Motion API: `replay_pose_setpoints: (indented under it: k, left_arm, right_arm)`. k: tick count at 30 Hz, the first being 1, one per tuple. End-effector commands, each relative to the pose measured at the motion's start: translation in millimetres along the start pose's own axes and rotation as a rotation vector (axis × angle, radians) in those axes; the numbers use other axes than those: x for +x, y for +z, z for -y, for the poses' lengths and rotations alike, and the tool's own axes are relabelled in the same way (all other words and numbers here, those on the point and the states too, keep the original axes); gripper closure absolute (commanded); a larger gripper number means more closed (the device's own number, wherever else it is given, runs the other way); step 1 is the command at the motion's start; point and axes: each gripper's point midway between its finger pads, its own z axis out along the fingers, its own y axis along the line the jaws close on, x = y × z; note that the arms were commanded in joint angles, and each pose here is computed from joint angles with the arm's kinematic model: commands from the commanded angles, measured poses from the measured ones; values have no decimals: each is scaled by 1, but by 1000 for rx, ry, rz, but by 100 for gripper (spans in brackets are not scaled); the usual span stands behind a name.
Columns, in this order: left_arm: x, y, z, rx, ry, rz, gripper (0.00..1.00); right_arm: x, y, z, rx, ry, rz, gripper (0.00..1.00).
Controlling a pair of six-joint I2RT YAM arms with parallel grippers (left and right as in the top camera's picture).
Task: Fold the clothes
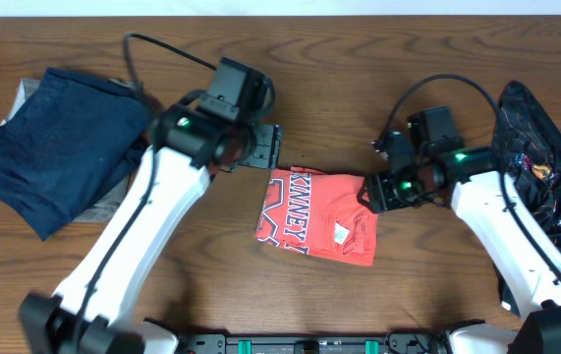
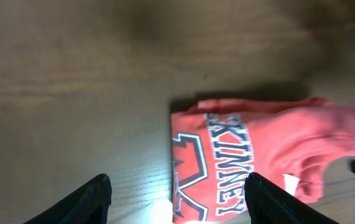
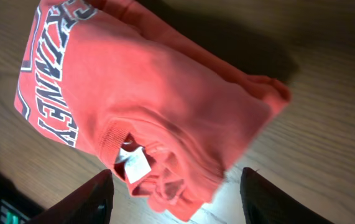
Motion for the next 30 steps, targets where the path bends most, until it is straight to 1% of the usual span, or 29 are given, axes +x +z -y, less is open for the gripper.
replay_pose_setpoints:
  k: [1, 2, 3, 5, 7, 9, 11, 14, 16, 19, 20, 23, 26, 28, 30]
  left_arm:
    - [13, 32, 2, 12, -20, -100, 30]
    - [16, 42, 2, 7, -20, -124, 30]
    - [18, 51, 2, 2, -18, -146, 30]
    - [25, 72, 3, -8, -13, -197, 30]
    - [35, 93, 7, -5, -7, -256, 30]
    - [45, 109, 14, 16, -4, -309, 30]
    - [56, 125, 15, 5, 2, -361, 30]
    - [79, 146, 14, -21, 11, -459, 30]
    - [92, 154, 13, -36, 16, -512, 30]
    - [108, 163, 10, -56, 15, -576, 31]
    - [110, 163, 9, -63, 3, -587, 33]
    - [115, 159, 7, -87, -55, -608, 33]
    - [114, 145, 8, -96, -86, -604, 34]
    - [107, 130, 11, -85, -89, -573, 34]
    - [94, 113, 16, -61, -83, -509, 33]
  right_arm:
    - [8, 9, 6, 62, 25, -17, 39]
    - [9, 12, 7, 61, 32, -19, 43]
    - [11, 15, 8, 60, 42, -21, 52]
    - [16, 24, 12, 62, 56, -29, 77]
    - [21, 32, 18, 71, 63, -33, 90]
    - [25, 41, 29, 108, 75, -30, 92]
    - [30, 44, 48, 196, 116, -35, 95]
    - [30, 40, 86, 368, 211, -13, 98]
    - [25, 33, 104, 437, 250, 23, 97]
    - [10, 23, 127, 488, 297, 105, 91]
    - [6, 21, 131, 489, 307, 127, 89]
    - [-4, 17, 138, 480, 291, 166, 88]
    - [-7, 19, 130, 422, 249, 158, 78]
    - [-4, 19, 116, 352, 248, 123, 74]
    - [2, 16, 102, 287, 254, 89, 74]
